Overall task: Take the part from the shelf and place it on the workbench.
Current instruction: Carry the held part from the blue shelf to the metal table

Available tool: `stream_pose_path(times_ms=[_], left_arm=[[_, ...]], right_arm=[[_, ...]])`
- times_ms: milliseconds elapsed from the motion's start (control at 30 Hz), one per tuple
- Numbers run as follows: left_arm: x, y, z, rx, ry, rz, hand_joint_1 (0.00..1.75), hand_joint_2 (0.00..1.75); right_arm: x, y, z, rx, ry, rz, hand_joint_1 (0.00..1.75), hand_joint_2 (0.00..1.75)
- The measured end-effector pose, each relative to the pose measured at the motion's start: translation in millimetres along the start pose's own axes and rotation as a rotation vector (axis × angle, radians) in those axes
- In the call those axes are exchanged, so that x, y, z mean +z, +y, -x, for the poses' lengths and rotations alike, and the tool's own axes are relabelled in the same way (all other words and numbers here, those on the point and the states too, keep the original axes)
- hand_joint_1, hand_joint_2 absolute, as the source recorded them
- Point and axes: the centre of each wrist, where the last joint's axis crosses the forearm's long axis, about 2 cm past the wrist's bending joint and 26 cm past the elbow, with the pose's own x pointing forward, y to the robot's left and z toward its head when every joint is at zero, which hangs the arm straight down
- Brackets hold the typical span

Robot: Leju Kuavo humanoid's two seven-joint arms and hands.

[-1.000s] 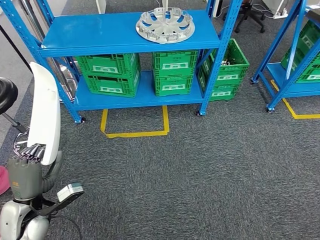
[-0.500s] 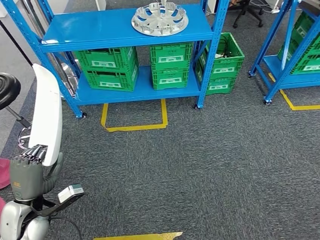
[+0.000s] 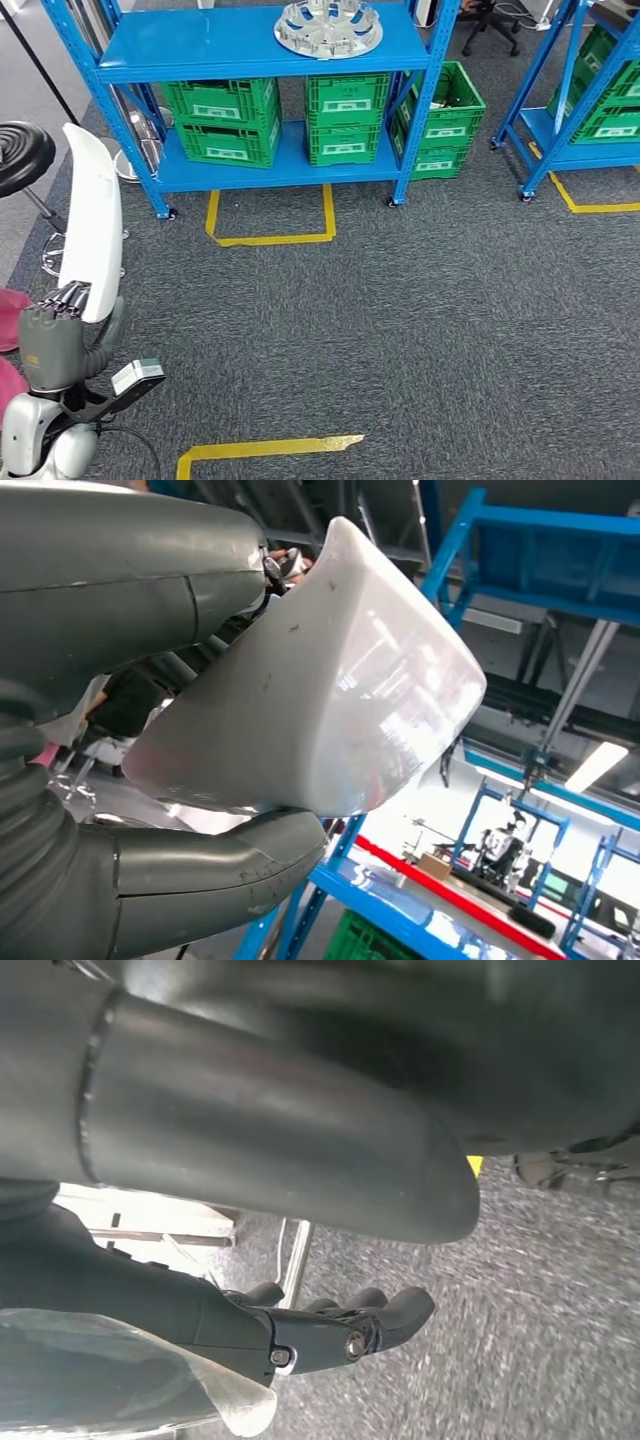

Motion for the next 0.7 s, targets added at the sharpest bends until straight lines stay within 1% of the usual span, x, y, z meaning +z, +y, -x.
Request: stream_pose_path(times_ms=[200, 467, 700], left_arm=[[-4.3, 0.0, 0.6, 0.001, -0.012, -0.007, 1.75, 1.75], [-3.0, -1.3, 0.4, 0.004, -0.021, 0.004, 1.75, 1.75], [-7.3, -1.2, 2.4, 0.011, -0.018, -0.004, 1.75, 1.75]], right_arm=[[0.2, -0.4, -1.2, -0.005, -0.013, 0.0, 0.0, 0.0], [-0.2, 0.7, 1.9, -0.005, -0.006, -0.003, 0.0, 0.0], [0.4, 1.3, -0.1, 0.011, -0.009, -0.008, 0.0, 0.0]])
